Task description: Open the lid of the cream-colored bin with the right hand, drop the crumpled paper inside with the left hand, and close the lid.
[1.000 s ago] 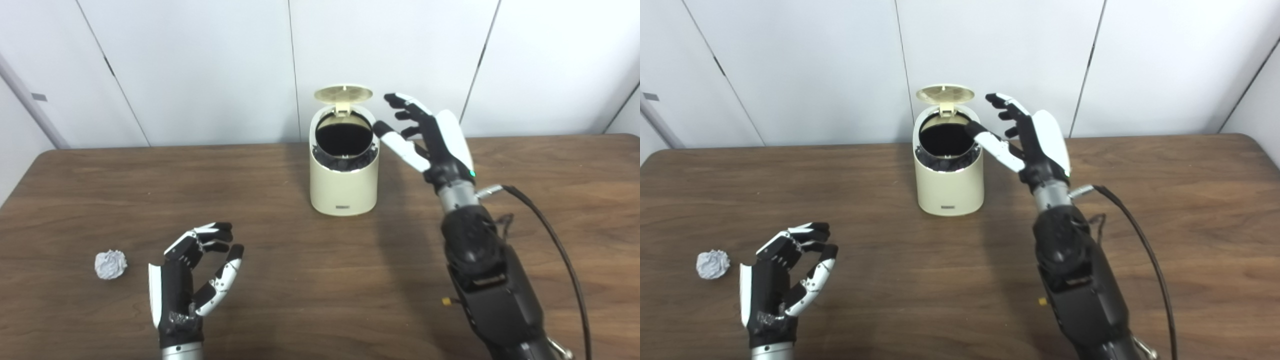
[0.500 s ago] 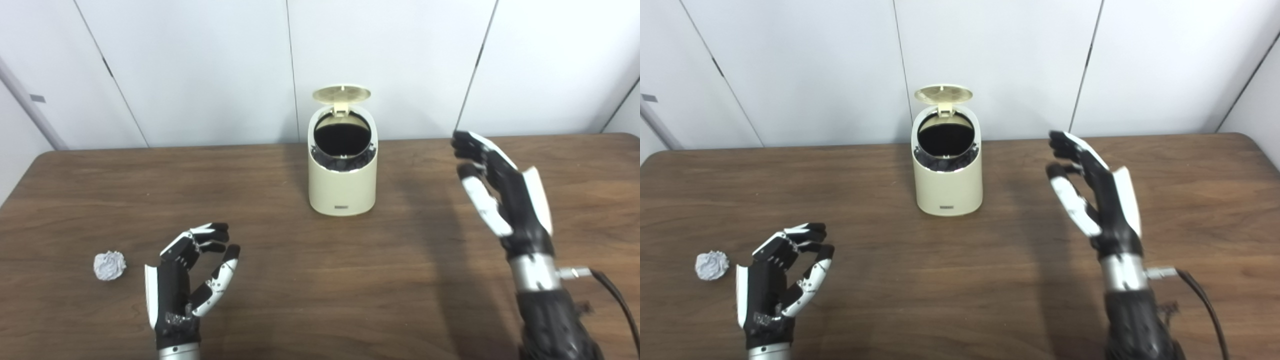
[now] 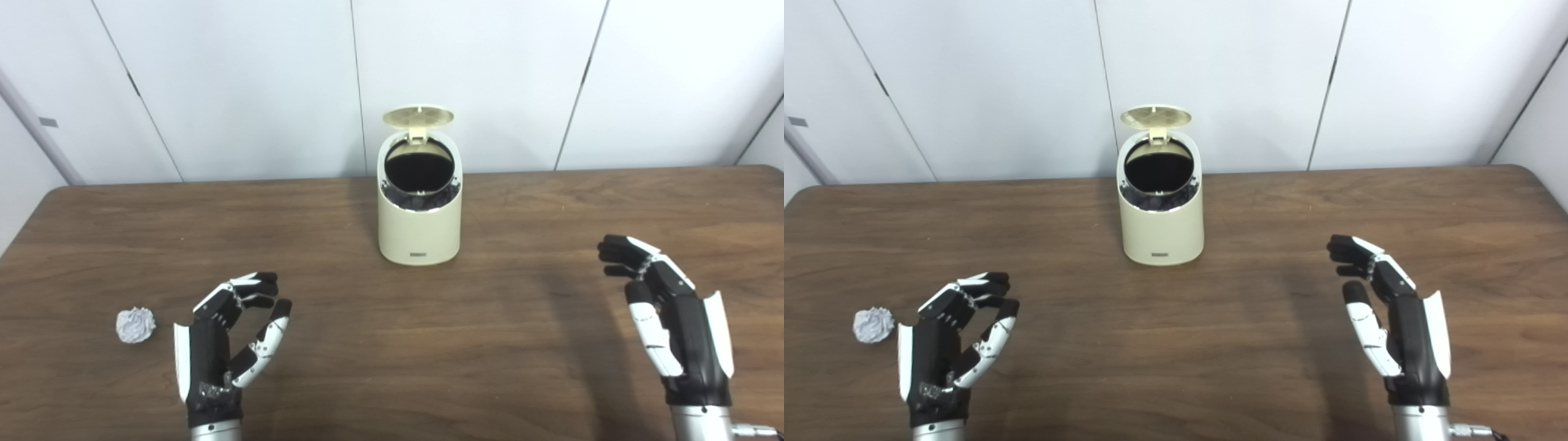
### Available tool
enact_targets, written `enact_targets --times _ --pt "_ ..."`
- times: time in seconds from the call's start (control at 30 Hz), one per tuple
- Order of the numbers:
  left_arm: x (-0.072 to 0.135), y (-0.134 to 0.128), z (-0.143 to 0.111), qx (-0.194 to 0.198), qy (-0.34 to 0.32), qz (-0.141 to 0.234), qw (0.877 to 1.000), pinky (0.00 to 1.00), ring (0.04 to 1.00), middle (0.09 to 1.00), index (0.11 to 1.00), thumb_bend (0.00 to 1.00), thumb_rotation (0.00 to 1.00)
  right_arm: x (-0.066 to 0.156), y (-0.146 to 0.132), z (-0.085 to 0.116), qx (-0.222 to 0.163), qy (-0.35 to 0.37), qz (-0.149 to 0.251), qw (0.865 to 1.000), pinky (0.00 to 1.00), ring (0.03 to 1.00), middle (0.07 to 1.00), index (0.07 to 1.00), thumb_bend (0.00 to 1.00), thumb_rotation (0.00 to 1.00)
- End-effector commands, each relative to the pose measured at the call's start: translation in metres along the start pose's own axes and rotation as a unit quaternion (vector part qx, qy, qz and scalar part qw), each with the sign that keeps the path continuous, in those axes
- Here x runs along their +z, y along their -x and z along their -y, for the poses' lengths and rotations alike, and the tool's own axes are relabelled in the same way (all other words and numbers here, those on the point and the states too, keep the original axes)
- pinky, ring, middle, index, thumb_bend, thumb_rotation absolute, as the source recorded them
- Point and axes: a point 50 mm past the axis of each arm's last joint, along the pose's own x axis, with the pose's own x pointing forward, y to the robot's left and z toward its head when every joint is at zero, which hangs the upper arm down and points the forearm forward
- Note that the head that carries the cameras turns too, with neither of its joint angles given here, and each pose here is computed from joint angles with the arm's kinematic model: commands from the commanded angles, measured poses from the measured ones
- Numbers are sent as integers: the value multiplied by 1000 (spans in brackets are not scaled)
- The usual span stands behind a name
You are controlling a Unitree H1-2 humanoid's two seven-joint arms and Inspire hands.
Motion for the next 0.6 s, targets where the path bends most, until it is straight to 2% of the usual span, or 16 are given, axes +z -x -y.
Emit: enact_targets --times 0.0,0.07,0.2,0.37,0.5,0.57 --pt "10 0 -4 -2 0 26 1000 545 631 641 496 475 71 3 -1 1 -18 -5 23 1000 662 724 734 729 269 881" --pt "11 0 -4 -2 3 27 1000 544 631 640 495 474 71 0 -1 1 -19 -5 19 1000 665 727 737 728 267 881" --pt "13 0 -5 3 -7 30 1000 533 622 638 495 475 72 -4 -3 4 -27 6 15 1000 654 732 734 718 235 820" --pt "29 -6 -10 9 -15 41 999 534 626 645 496 474 75 -6 -4 5 -29 9 9 999 648 729 728 718 214 790" --pt "48 -15 -30 11 -85 77 993 529 630 643 496 476 75 -9 -5 6 -29 8 8 1000 634 722 722 709 194 781" --pt "58 -21 -49 16 -168 102 980 507 615 636 496 477 79 -10 -6 7 -29 7 5 1000 640 726 723 711 192 781"
